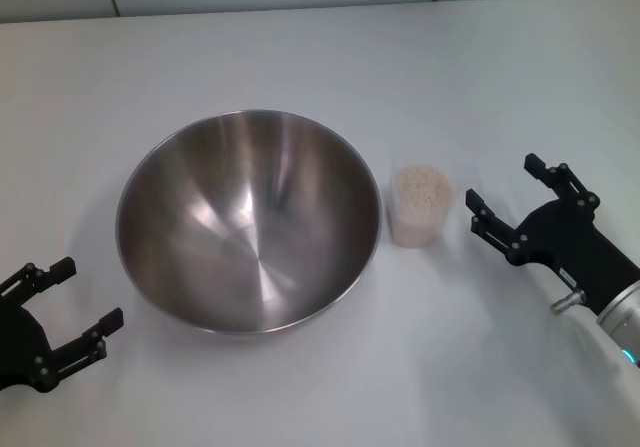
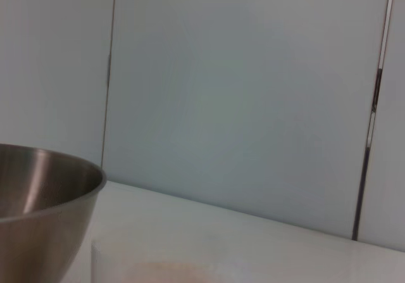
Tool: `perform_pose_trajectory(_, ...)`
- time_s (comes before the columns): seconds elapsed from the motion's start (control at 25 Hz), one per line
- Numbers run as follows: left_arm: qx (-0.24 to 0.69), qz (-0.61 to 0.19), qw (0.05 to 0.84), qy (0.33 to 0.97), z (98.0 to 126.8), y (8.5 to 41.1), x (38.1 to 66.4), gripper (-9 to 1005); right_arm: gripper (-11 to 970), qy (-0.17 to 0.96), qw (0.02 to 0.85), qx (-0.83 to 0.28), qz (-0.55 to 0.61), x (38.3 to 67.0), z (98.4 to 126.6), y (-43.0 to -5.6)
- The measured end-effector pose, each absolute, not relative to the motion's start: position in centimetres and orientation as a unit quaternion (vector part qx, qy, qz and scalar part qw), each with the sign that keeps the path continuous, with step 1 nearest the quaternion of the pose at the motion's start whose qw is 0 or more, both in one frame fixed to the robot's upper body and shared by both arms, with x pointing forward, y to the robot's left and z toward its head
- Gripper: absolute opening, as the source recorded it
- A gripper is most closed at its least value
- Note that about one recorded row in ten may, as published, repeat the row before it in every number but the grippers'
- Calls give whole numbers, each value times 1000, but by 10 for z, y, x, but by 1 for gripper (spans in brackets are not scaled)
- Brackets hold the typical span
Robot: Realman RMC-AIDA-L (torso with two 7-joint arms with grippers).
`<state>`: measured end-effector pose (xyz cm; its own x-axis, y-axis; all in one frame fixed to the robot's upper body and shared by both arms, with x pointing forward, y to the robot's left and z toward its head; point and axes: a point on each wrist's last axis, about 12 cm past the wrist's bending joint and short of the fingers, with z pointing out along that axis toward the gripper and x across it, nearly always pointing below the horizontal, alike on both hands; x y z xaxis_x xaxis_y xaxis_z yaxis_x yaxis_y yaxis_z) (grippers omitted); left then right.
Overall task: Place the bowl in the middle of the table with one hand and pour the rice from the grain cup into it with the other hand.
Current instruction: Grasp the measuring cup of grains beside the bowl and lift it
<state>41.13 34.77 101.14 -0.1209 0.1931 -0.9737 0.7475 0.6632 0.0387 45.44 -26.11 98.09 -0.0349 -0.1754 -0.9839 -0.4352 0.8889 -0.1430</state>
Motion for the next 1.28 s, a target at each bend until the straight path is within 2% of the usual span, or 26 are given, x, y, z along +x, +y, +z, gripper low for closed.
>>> perform_pose_trajectory(1.28, 337, -242, 566, 712, 1010, 346, 413, 811, 722, 710, 664, -214, 98, 474, 987, -255)
